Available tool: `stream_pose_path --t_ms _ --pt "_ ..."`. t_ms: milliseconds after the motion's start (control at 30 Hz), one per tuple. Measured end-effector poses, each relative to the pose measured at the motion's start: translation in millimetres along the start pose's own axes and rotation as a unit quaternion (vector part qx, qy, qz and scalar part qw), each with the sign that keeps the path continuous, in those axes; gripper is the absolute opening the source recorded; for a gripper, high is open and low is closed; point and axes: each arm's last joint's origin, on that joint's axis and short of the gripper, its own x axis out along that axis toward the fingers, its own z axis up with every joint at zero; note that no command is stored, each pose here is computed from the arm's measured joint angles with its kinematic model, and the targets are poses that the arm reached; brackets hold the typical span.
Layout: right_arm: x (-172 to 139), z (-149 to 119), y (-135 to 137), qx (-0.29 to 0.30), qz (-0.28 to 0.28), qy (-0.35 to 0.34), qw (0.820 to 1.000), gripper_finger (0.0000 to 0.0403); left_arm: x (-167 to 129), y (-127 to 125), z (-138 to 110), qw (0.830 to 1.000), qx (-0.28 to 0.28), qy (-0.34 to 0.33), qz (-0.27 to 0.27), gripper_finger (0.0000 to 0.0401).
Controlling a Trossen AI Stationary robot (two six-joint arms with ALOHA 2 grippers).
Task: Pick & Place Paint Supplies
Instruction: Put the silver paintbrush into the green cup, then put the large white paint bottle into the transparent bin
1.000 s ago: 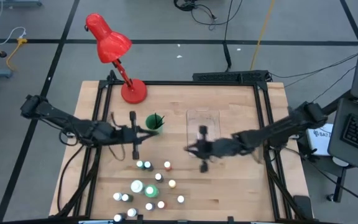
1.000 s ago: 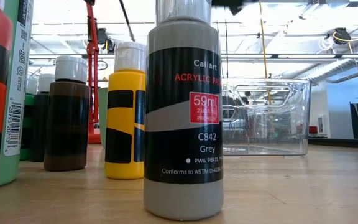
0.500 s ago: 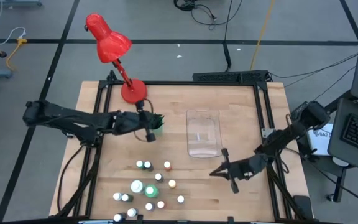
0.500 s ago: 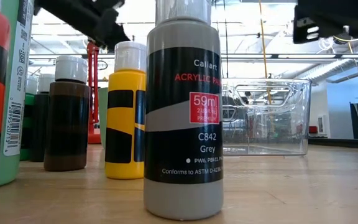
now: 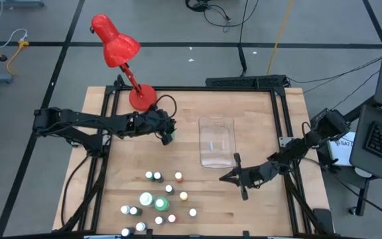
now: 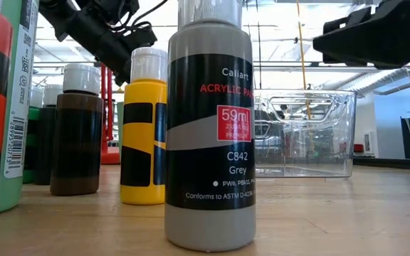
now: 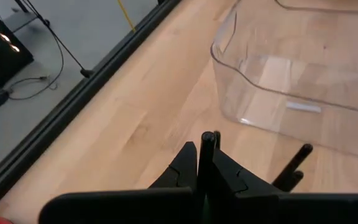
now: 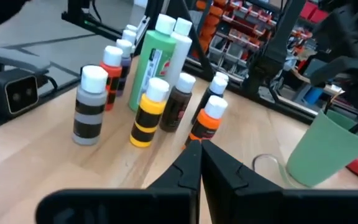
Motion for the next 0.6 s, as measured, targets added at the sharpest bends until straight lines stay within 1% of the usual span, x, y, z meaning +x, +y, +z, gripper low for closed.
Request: stream_pose_path --t_ms 100,167,233,300,433,533,600 --pt "0.0 -1.0 0.1 0.0 0.001 0.005 1.0 0.0004 -0.2 -0.7 0.2 1.0 -0.017 -0.001 -0.009 0.0007" --pt "-0.1 0.7 -0.3 -0.002 -0.001 -0.003 1.0 0.0004 -1.0 -2.4 0.1 1.0 -0.008 0.001 -0.025 0.0013" --pt "-0.5 3.8 -1.7 -0.018 -0.005 -0.015 1.0 0.0004 -3.1 -4.6 -0.1 0.999 0.009 0.002 -0.033 0.0025" --pt "-0.9 6.4 -3.6 -0.04 -0.01 -0.024 0.999 0.0004 -4.2 -7.1 -1.5 0.999 0.017 0.007 -0.036 0.0044" --pt "-0.7 7.8 -7.4 -0.063 -0.019 -0.026 0.997 0.0004 -7.3 -7.1 -1.6 0.999 0.031 0.008 -0.013 0.0093" --pt "0.0 7.3 -9.4 -0.055 -0.023 -0.024 0.998 0.0004 -14.2 -4.2 2.9 0.999 0.04 -0.009 -0.001 0.0128" --pt "0.1 7.1 -9.5 -0.044 -0.022 -0.024 0.998 0.0004 -24.0 -2.7 8.0 0.999 0.037 -0.028 -0.006 0.0148"
